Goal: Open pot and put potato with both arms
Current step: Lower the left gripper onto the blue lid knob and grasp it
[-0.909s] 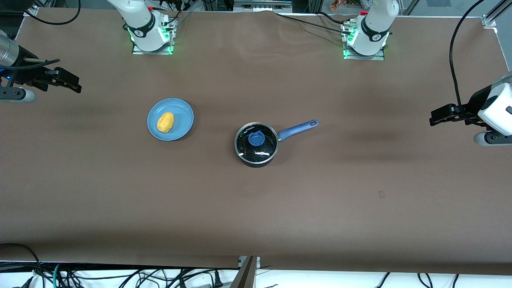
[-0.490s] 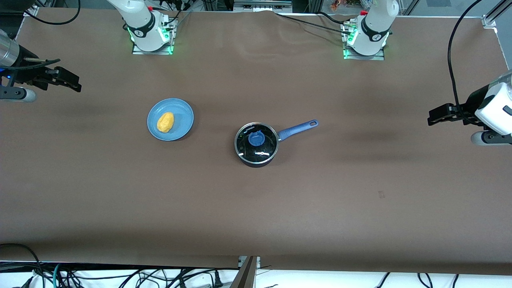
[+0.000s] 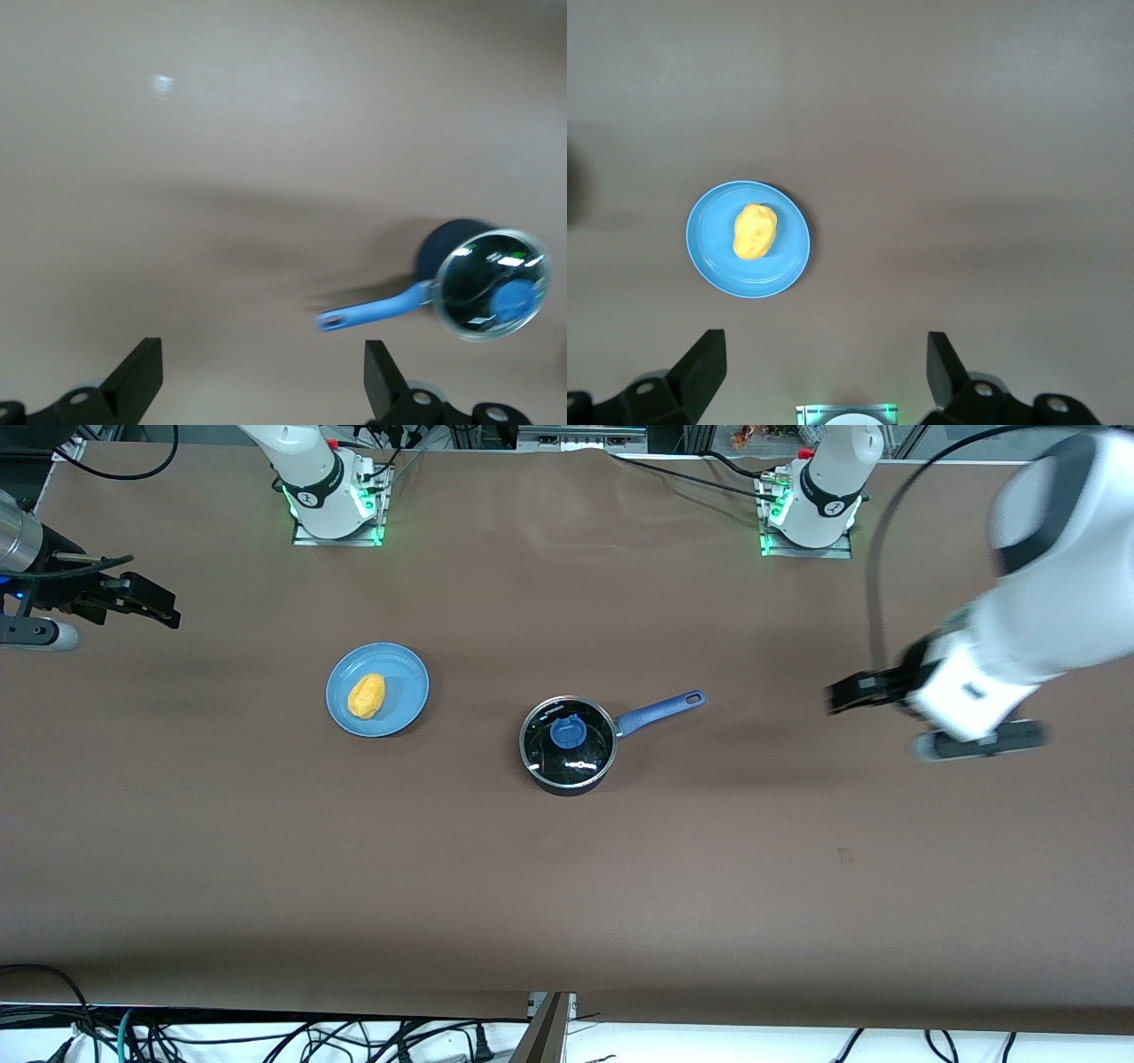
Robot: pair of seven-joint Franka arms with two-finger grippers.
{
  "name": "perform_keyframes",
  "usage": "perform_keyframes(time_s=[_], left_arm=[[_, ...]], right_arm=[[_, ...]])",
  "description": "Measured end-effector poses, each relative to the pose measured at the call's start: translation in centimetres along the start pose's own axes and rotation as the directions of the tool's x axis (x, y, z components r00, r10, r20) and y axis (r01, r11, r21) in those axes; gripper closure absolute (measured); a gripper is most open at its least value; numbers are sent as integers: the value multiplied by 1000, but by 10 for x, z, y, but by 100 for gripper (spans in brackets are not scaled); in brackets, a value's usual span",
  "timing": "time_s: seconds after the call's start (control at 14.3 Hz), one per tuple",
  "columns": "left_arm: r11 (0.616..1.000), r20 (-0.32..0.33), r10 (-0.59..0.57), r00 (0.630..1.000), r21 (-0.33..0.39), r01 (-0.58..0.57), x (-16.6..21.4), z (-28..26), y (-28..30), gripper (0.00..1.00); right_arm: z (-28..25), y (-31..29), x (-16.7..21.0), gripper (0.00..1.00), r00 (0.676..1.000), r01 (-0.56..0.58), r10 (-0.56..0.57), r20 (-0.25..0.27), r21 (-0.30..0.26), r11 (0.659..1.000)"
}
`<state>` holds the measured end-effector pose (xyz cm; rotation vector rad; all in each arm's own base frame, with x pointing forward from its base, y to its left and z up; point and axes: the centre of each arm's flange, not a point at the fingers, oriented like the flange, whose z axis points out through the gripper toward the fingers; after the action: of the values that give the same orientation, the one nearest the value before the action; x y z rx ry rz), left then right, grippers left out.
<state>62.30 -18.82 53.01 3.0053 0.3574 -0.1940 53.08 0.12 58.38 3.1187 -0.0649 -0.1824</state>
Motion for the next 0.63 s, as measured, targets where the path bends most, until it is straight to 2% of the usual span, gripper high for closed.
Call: perform_keyframes(time_s=[0.28, 0.63], left_arm=[[991, -26, -130, 991, -33, 130, -41, 86, 133, 0], [984, -75, -177, 981, -24, 176, -83, 174, 221, 0]], right_arm=[[1, 0, -1, 0, 1000, 0, 0, 7, 0, 1000], [2, 0, -2, 0, 1000, 0, 0, 21, -1, 1000]])
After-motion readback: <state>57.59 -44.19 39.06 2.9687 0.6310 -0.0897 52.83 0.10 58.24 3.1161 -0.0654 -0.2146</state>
